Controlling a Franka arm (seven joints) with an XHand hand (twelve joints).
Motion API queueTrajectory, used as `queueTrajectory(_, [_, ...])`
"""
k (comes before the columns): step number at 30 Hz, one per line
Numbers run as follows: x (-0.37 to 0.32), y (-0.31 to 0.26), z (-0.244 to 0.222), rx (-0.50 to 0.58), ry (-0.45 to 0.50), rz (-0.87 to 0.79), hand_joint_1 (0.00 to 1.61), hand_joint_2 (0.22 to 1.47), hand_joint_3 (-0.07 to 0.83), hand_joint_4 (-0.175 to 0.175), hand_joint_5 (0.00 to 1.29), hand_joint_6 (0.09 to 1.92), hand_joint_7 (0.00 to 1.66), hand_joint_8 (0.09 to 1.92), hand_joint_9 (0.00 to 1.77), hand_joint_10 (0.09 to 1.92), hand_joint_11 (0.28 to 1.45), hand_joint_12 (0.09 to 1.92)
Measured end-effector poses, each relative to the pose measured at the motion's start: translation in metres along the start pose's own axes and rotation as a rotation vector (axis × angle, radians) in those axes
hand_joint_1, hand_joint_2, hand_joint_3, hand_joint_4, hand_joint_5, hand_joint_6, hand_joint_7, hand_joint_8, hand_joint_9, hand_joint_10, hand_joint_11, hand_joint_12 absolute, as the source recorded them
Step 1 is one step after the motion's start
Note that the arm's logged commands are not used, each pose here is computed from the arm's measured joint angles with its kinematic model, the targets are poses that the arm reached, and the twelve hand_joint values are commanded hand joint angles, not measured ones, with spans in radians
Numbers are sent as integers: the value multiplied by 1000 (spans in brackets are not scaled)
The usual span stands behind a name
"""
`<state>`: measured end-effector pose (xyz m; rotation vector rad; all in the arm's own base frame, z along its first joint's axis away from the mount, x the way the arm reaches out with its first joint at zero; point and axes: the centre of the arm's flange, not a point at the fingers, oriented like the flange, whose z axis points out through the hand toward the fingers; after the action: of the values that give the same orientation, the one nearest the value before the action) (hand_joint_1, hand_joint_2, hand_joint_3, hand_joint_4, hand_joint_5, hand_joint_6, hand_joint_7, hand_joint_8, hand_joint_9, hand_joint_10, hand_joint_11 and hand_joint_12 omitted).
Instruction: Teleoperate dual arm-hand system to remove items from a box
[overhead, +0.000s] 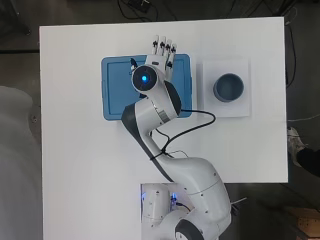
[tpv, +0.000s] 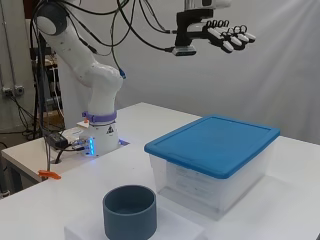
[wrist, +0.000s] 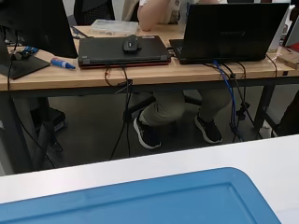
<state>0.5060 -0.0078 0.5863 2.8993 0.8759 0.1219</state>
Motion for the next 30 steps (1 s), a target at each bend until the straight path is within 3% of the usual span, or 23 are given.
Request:
queueTrajectory(10, [-9, 12, -48, 36, 24, -11, 0, 940, 0, 38, 166, 87, 211, 87, 301, 87, 459, 87])
queueTrajectory(19, [-17, 58, -85, 37, -8, 143, 0, 921, -5, 41, 156, 87, 192, 87, 297, 87, 460, 87])
queueTrajectory(24, [-20, 107, -58, 0, -104, 280, 0, 922, -3, 42, 143, 87, 185, 87, 286, 87, 457, 87])
queueTrajectory(30, [-60, 187, 18, -47, -316, 495, 0, 923, -1, 44, 123, 87, 170, 87, 265, 87, 447, 87])
